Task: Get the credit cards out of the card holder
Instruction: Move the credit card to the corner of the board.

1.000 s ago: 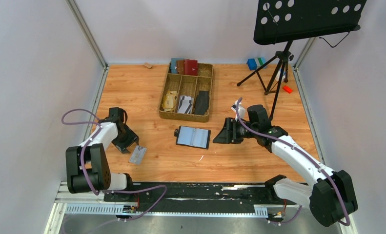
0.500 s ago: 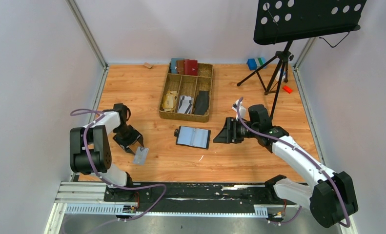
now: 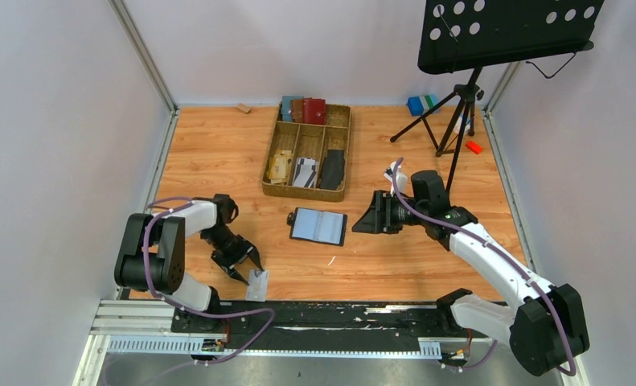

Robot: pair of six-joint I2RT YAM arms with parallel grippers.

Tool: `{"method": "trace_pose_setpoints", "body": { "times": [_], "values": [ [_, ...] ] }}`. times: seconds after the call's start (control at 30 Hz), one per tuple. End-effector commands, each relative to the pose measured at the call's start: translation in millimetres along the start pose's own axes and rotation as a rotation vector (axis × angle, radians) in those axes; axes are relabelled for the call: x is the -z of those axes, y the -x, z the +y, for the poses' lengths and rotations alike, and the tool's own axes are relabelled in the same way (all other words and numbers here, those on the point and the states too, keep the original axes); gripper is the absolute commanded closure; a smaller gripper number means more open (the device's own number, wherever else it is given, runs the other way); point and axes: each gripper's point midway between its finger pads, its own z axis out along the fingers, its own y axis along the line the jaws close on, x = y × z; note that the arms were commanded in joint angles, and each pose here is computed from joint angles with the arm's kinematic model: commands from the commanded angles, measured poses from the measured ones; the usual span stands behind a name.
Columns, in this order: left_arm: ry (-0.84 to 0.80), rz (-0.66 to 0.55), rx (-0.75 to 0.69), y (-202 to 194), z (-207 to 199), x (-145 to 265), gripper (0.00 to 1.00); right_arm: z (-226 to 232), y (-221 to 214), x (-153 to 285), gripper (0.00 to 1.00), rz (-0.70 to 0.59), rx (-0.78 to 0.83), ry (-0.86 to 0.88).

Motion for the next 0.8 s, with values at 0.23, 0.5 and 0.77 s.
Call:
{"method": "trace_pose_setpoints", "body": {
  "times": [0.23, 0.5, 0.77],
  "values": [
    [0.028, -0.268, -0.058, 28, -10, -18, 0.39, 19, 18, 7, 0.41, -0.05, 0.055, 0.052],
    [-0.029, -0.322, -0.221, 30, -43, 37, 0.38, 19, 18, 5, 0.39, -0.036, 0.119, 0.023],
    [-0.02, -0.447, -0.439, 27, -48, 111, 0.37, 36, 0, -19, 0.42, 0.053, 0.269, -0.005]
  ]
}}
